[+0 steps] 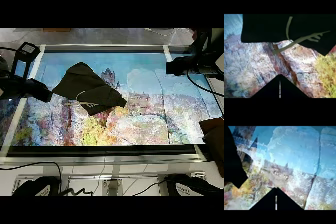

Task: Fold the clothes and pants, and hang the long-sleeved shirts on hangers.

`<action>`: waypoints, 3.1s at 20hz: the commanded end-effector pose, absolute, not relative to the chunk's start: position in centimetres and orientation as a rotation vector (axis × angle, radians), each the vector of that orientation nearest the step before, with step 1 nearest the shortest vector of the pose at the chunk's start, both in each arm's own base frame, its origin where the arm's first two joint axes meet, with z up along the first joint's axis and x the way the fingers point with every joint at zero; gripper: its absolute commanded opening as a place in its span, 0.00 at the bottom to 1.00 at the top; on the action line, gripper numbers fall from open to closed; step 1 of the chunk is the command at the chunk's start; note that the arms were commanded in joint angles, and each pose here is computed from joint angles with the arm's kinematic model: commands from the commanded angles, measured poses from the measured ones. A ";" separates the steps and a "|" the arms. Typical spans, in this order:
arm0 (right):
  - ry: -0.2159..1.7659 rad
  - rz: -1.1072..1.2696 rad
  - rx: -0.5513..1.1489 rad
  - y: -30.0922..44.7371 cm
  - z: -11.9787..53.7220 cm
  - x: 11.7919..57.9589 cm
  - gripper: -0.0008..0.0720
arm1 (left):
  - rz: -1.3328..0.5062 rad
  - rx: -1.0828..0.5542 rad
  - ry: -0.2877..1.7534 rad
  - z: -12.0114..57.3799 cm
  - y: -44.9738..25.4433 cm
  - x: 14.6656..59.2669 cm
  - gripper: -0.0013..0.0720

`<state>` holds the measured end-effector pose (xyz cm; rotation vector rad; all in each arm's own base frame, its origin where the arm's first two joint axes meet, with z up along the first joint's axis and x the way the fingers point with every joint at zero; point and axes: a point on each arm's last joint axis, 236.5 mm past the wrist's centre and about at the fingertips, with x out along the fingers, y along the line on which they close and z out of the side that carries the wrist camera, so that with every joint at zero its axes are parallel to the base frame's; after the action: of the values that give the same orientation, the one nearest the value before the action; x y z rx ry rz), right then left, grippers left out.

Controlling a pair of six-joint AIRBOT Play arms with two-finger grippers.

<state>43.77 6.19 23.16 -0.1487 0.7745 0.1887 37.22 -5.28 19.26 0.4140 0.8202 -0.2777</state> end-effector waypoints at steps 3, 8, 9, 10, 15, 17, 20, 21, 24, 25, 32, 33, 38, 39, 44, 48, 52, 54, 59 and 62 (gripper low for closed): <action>1.094 0.111 -0.278 -2.0 14.9 40.8 0.05 | -0.277 0.414 0.819 19.3 -5.3 37.2 0.02; 1.313 0.419 0.231 1.7 2.9 34.7 0.05 | -0.277 0.414 0.820 19.3 -5.3 37.2 0.02; 1.308 0.512 0.351 4.1 1.8 33.7 0.05 | -0.277 0.414 0.820 19.3 -5.3 37.2 0.02; 1.303 0.553 0.461 6.1 0.7 33.0 0.05 | -0.278 0.414 0.820 19.3 -5.3 37.2 0.02; 1.221 0.426 0.622 11.1 -5.3 34.5 0.50 | -0.277 0.414 0.813 19.3 -5.3 37.4 0.02; 1.173 0.403 0.694 13.7 -5.4 36.6 0.50 | -0.277 0.414 0.813 19.3 -5.3 37.4 0.02; 1.146 0.427 0.791 16.8 -5.1 39.5 0.51 | -0.277 0.414 0.814 19.3 -5.3 37.4 0.02; 1.161 0.450 0.809 17.6 -5.2 40.2 0.58 | -0.277 0.414 0.814 19.3 -5.3 37.4 0.02; 1.220 0.535 0.822 19.3 -5.6 41.6 0.69 | -0.277 0.414 0.814 19.3 -5.3 37.4 0.02; 1.227 0.546 0.825 19.5 -5.9 42.4 0.69 | -0.277 0.414 0.814 19.3 -5.3 37.4 0.02; 1.278 0.585 0.844 20.4 -8.4 45.5 0.68 | -0.278 0.414 0.820 19.1 -5.3 37.5 0.02; 1.303 0.613 0.849 20.8 -8.7 45.3 0.68 | -0.279 0.414 0.828 18.8 -5.3 37.7 0.02; 1.275 0.592 0.811 22.7 -9.6 46.9 0.68 | -0.302 0.401 0.882 16.6 -5.9 38.5 0.02; 1.263 0.583 0.809 23.1 -9.7 47.2 0.68 | -0.309 0.395 0.892 16.2 -6.1 38.6 0.02; 1.232 0.554 0.804 23.4 -9.9 48.0 0.66 | -0.315 0.393 0.913 15.4 -6.2 39.0 0.02; 1.214 0.633 0.846 24.7 -8.4 47.7 0.63 | -0.315 0.393 0.913 15.4 -6.2 39.0 0.02; 1.160 0.748 0.911 26.2 -5.8 47.6 0.62 | -0.315 0.393 0.913 15.4 -6.2 39.0 0.02; 1.153 0.817 0.908 26.8 -4.9 46.9 0.54 | -0.315 0.393 0.913 15.4 -6.2 39.0 0.02; 1.121 0.854 0.881 27.0 -4.5 46.9 0.52 | -0.315 0.393 0.913 15.4 -6.2 39.0 0.02; 1.110 0.798 0.889 26.9 -5.0 47.8 0.26 | -0.316 0.392 0.915 15.3 -6.3 39.0 0.02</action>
<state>47.15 26.82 -4.92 0.8861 1.1292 0.8234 38.98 -6.25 15.42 0.3927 0.9122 -0.3149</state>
